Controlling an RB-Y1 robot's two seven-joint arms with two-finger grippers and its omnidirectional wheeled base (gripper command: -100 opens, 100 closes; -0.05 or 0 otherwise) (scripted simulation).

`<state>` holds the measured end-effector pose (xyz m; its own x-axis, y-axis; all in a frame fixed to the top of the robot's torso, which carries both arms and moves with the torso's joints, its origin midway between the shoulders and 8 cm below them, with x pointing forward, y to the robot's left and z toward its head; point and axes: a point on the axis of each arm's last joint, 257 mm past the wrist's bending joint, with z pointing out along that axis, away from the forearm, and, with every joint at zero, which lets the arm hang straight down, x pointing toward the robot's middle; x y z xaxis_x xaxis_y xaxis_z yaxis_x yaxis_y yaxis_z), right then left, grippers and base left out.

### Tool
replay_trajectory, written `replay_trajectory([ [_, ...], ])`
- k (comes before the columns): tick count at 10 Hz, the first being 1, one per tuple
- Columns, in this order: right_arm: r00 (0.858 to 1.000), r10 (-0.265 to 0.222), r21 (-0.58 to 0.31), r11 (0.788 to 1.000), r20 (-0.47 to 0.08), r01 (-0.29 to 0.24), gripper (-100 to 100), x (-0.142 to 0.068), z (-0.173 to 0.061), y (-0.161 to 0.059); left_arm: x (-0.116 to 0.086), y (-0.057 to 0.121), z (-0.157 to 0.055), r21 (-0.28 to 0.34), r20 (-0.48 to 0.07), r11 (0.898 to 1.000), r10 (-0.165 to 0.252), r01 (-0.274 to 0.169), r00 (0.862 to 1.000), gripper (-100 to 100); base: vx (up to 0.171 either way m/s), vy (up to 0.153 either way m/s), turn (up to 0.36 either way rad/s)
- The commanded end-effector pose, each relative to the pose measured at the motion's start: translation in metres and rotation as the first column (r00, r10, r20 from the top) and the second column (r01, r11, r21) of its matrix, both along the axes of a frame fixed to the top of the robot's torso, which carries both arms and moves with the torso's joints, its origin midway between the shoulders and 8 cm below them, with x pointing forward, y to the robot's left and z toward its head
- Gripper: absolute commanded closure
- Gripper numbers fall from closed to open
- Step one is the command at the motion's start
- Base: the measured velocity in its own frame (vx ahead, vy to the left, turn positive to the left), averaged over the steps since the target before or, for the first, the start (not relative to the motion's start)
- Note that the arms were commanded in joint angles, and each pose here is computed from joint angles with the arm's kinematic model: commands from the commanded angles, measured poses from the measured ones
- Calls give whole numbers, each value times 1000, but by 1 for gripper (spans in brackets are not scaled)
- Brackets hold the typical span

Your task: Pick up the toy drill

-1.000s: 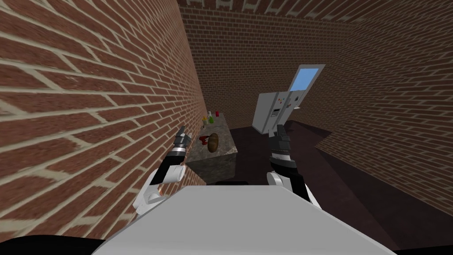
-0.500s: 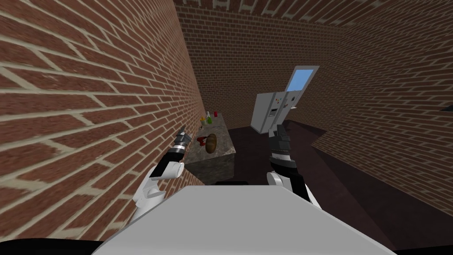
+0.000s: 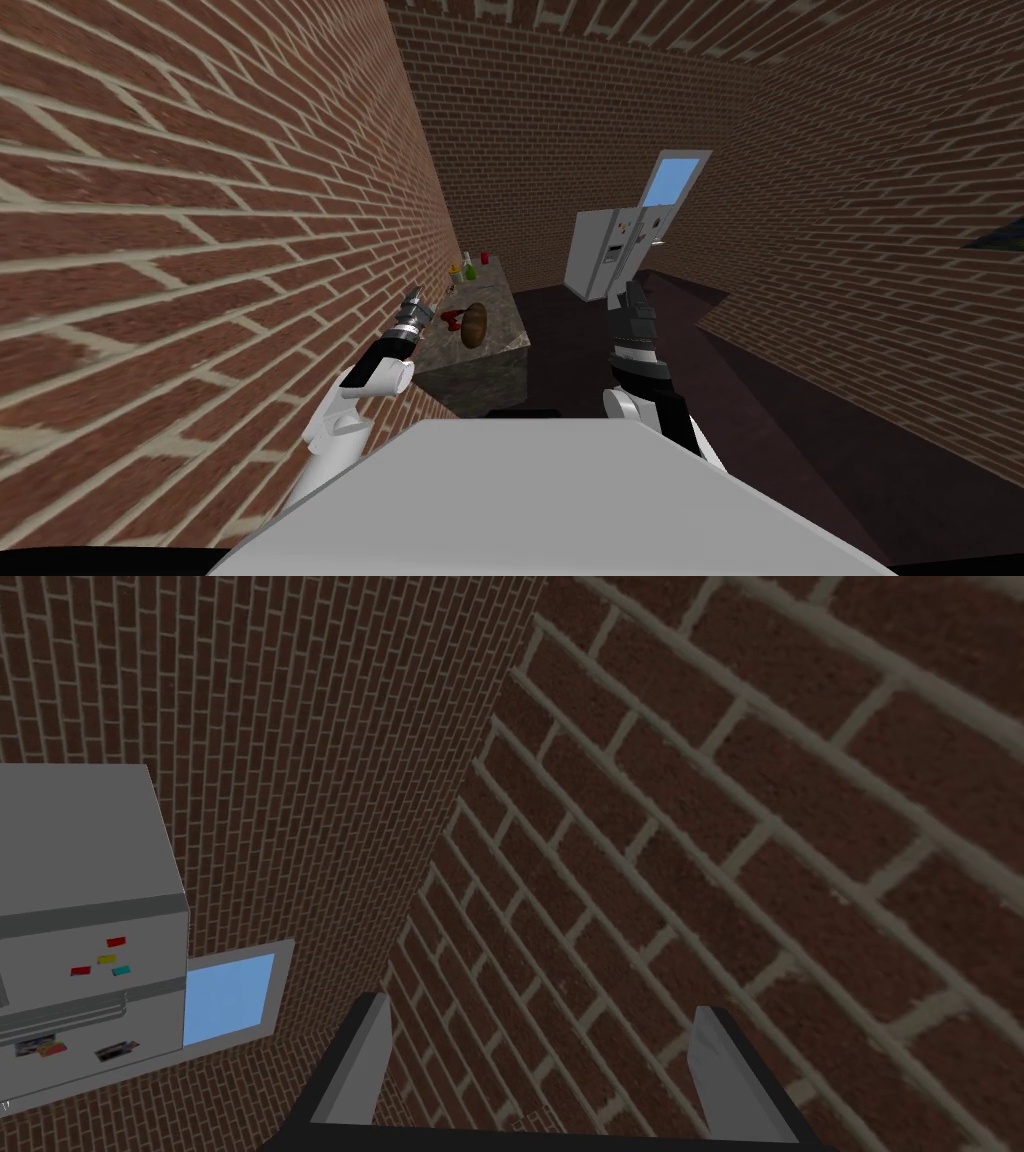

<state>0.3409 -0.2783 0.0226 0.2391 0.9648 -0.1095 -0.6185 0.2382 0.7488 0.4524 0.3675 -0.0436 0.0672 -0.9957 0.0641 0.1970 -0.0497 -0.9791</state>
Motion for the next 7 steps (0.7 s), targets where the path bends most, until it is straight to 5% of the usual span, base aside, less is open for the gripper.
replay_trajectory([
  [1,1000,0,0,1000,0,0,0,0,0,0,2,3,-5,-18,-27,1000,2,-3,1000,-100,3,-5,-34],
  [7,1000,0,0,1000,0,0,0,0,0,0,17,24,-34,-89,-156,996,14,-28,988,-100,3,-3,-51],
])
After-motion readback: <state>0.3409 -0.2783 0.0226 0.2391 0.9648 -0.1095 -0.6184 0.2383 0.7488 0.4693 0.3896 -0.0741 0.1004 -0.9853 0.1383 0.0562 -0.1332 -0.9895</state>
